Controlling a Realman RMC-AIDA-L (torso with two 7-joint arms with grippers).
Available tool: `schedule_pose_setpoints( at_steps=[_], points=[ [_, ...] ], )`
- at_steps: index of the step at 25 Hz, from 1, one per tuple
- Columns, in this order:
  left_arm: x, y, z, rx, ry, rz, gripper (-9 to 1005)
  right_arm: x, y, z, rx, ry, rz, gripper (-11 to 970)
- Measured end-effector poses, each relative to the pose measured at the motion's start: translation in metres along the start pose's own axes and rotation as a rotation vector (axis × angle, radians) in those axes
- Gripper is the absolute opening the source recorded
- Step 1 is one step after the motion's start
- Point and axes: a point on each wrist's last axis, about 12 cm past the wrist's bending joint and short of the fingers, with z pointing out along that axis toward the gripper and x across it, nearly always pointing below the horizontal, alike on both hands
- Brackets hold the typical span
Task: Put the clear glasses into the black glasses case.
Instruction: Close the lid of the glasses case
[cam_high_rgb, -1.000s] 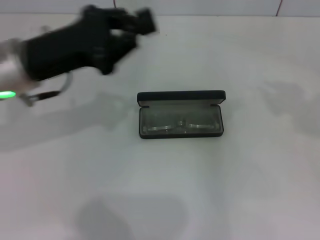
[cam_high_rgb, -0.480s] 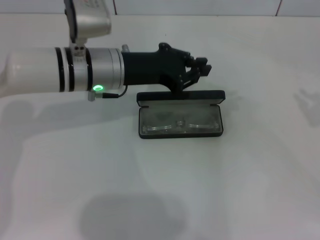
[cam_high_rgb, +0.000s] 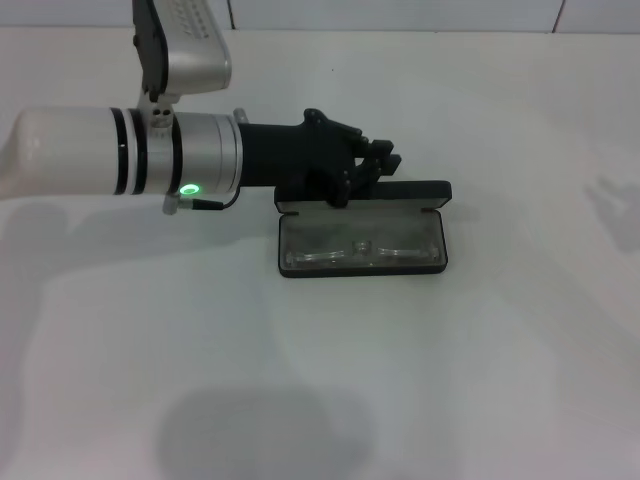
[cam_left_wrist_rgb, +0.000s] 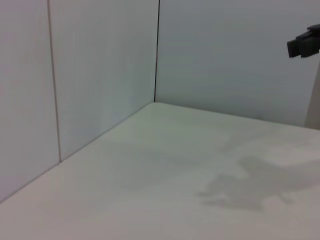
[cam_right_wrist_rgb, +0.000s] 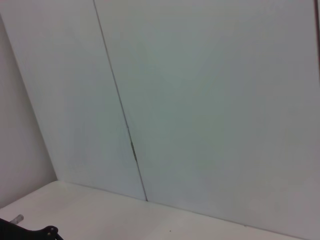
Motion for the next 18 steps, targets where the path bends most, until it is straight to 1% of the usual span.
schedule_pose_setpoints(
  at_steps=[6, 18],
  points=[
    [0.005, 0.002, -0.002, -0.013, 0.021, -0.016, 161, 0.005, -0.001, 0.002, -0.009, 0.002, 0.011, 156],
    [0.008, 0.000, 0.001, 0.005, 0.070, -0.016, 161, 0.013, -0.002, 0.005, -0.028, -0.019, 0.035, 156]
  ],
)
